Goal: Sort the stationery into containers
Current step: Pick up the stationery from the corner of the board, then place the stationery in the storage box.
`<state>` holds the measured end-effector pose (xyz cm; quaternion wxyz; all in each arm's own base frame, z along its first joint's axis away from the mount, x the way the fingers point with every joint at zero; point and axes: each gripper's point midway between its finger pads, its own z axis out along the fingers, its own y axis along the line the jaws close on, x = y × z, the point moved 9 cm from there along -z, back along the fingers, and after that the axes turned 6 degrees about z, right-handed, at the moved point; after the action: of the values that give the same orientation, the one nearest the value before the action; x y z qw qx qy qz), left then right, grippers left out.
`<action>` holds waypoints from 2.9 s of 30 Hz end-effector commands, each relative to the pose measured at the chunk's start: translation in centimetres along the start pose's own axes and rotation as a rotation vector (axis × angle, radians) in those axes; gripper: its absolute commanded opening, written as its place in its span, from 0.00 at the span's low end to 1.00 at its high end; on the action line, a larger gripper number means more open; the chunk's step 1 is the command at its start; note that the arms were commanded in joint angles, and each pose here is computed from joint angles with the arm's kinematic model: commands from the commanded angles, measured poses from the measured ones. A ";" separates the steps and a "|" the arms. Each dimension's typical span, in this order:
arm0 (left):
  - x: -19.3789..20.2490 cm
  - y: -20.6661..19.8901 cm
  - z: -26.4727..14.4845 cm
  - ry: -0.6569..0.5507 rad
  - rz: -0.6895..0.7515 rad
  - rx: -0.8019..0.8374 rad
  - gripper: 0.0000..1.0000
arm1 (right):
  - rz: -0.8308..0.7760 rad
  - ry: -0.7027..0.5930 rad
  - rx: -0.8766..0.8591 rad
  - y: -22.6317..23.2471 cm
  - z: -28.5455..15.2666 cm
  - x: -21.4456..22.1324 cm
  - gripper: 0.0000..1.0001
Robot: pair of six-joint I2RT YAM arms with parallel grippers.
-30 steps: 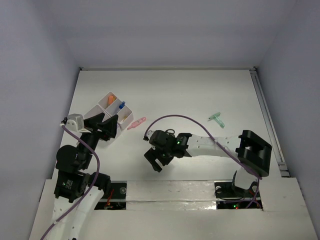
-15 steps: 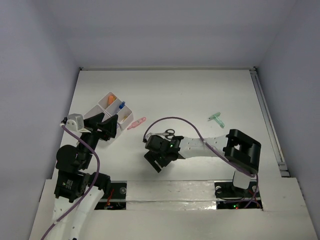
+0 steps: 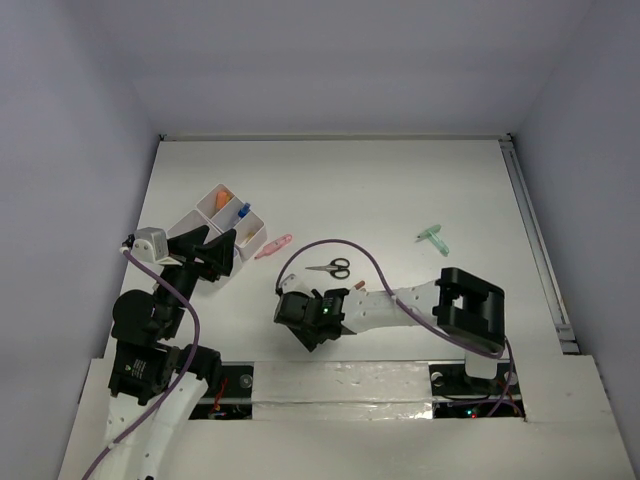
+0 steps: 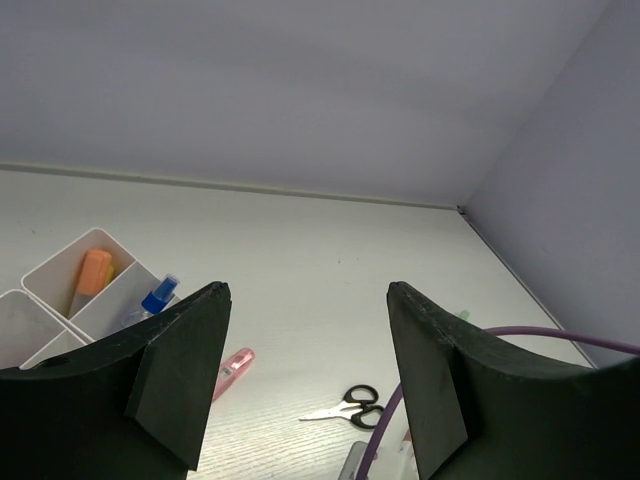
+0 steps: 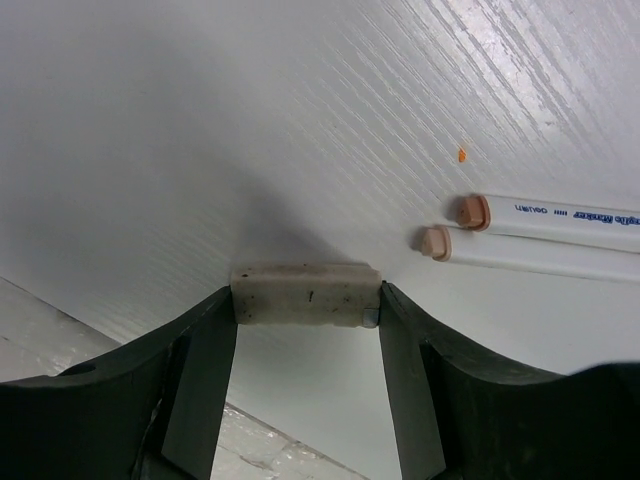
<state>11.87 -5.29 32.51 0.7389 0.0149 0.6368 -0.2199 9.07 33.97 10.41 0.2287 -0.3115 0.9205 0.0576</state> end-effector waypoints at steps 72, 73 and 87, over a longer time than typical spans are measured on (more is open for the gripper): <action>-0.6 -0.2 0.9 -0.024 0.014 0.020 0.61 | 0.174 -0.770 -0.127 -9.1 -5.3 -21.8 0.03; -0.5 -0.2 0.9 -0.024 0.012 0.020 0.61 | 0.210 -0.754 -0.116 -10.3 -5.4 -21.1 0.00; 0.9 0.8 3.0 0.083 0.037 -0.027 0.46 | 0.452 -0.467 0.005 -15.7 -3.2 -7.1 0.06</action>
<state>14.27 -5.68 31.13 0.7062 0.0163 0.6794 -0.1989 21.21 25.54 16.86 0.4033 -0.1289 0.8891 0.1737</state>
